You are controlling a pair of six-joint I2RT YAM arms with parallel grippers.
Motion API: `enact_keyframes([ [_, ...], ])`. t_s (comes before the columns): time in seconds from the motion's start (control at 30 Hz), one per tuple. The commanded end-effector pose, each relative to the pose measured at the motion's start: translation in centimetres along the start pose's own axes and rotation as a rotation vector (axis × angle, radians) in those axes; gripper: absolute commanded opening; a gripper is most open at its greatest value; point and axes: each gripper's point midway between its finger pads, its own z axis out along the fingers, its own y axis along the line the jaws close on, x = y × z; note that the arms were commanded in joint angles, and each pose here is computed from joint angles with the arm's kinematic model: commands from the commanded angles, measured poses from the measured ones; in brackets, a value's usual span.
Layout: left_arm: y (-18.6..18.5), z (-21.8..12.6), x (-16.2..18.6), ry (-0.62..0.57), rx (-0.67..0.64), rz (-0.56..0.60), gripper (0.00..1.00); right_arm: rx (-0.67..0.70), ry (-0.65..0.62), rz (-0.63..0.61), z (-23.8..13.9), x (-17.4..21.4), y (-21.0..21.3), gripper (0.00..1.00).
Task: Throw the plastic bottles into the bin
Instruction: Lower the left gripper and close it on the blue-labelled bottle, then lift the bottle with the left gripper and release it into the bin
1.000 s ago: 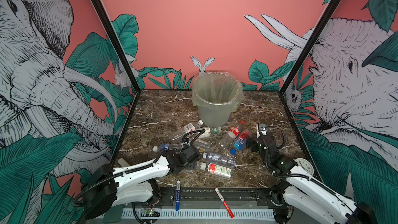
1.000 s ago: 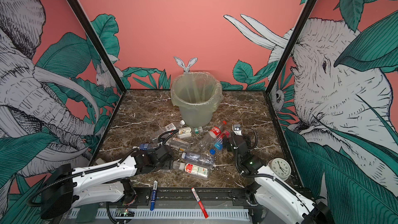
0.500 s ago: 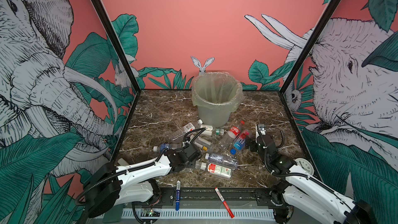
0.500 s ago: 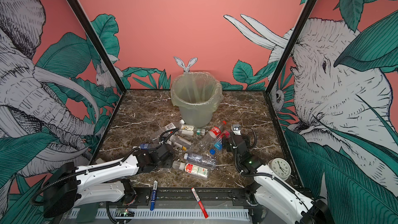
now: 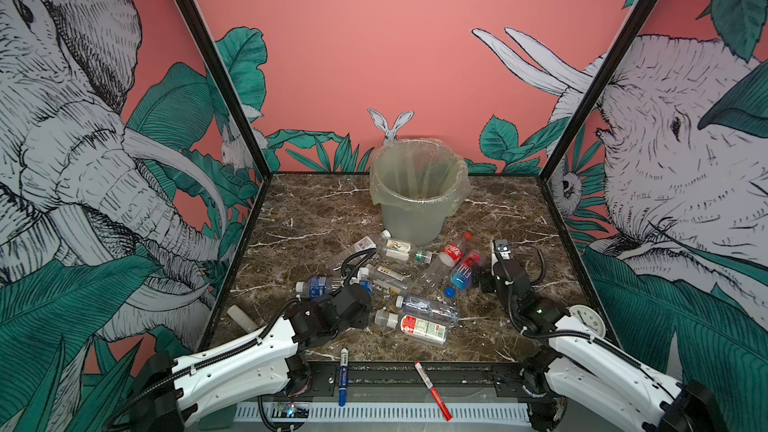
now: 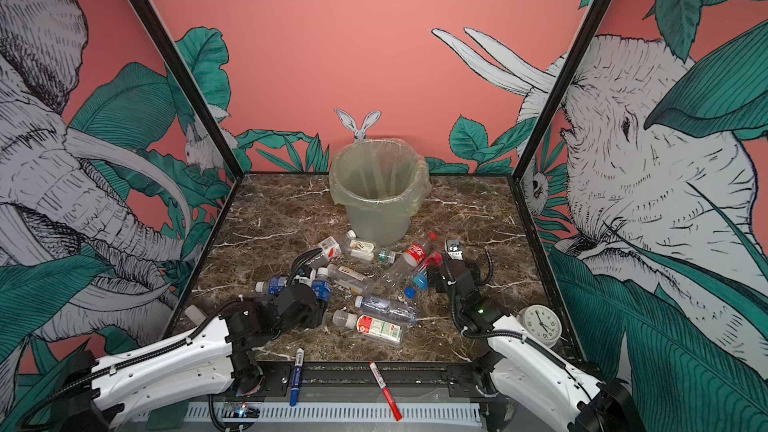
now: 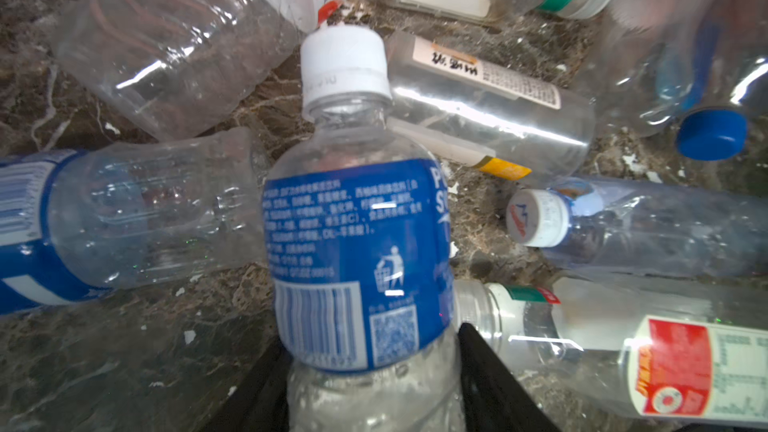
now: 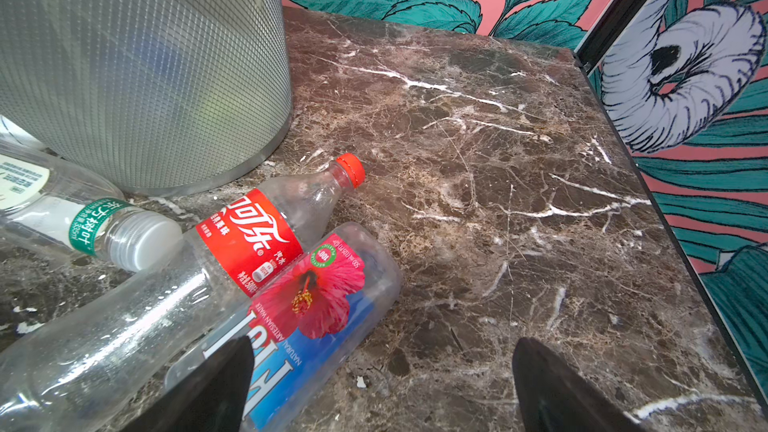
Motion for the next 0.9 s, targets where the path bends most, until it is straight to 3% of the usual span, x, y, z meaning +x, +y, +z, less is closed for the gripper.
enact_keyframes([
  [0.0,0.9,-0.2,1.0,0.011,-0.014,0.051,0.51,-0.001,-0.05,0.041,-0.3,-1.9,0.0,0.99],
  [0.27,0.3,-1.8,-0.1,-0.084,0.073,0.099,0.48,0.001,-0.041,0.037,-0.1,-1.8,0.1,0.99],
  [0.47,-1.5,-5.8,-5.5,-0.274,0.121,0.175,0.51,-0.008,-0.018,0.024,0.3,-1.4,0.5,0.99],
  [0.63,-6.0,-11.0,-14.1,-0.433,0.129,0.288,0.51,-0.002,0.006,0.009,0.8,-1.1,0.7,0.99],
  [0.8,-13.7,-17.8,-26.7,-0.641,0.152,0.423,0.51,0.013,0.048,-0.011,1.5,-0.6,0.8,0.99],
  [0.87,-16.0,-19.2,-31.3,-0.702,0.196,0.418,0.53,0.012,0.055,-0.014,1.5,-0.6,0.9,0.99],
])
